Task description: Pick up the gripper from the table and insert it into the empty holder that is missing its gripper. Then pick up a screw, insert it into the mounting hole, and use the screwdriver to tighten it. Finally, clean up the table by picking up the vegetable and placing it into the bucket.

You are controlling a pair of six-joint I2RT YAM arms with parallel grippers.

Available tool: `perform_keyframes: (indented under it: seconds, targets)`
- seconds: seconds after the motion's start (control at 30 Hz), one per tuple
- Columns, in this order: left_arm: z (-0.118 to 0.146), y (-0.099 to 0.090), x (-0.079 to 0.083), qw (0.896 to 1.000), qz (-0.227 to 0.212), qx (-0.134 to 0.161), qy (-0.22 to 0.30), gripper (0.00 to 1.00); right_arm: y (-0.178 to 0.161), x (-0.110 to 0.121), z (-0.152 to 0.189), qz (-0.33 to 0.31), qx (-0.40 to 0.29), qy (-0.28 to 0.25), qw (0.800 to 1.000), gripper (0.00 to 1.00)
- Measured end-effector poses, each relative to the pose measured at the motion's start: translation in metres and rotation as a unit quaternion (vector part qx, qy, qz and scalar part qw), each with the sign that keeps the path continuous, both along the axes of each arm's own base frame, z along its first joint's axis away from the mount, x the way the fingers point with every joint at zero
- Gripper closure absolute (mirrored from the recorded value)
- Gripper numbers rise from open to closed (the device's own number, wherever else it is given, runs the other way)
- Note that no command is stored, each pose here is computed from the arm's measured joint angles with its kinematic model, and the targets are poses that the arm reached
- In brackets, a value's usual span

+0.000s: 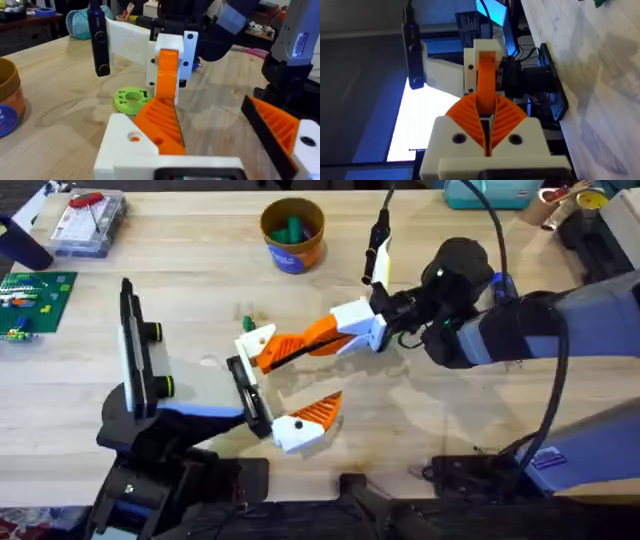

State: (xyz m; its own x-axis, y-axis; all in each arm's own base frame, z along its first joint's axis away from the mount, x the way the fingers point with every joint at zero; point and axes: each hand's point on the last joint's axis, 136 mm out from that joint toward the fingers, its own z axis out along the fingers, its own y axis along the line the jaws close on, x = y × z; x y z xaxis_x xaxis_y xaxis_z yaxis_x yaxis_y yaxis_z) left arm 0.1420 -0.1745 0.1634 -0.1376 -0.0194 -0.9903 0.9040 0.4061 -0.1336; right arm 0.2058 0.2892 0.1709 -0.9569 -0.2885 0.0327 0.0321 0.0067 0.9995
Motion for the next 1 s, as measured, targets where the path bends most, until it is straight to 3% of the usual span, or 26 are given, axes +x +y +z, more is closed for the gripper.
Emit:
perform_keyframes:
  seconds: [1.0]
  targets:
    - [0.0,0.002,0.004,1.0,0.012,0.0,0.001,0.007,0.013,0.025,-0.006,-0.065,-0.001,-0.003,0.998,0.976]
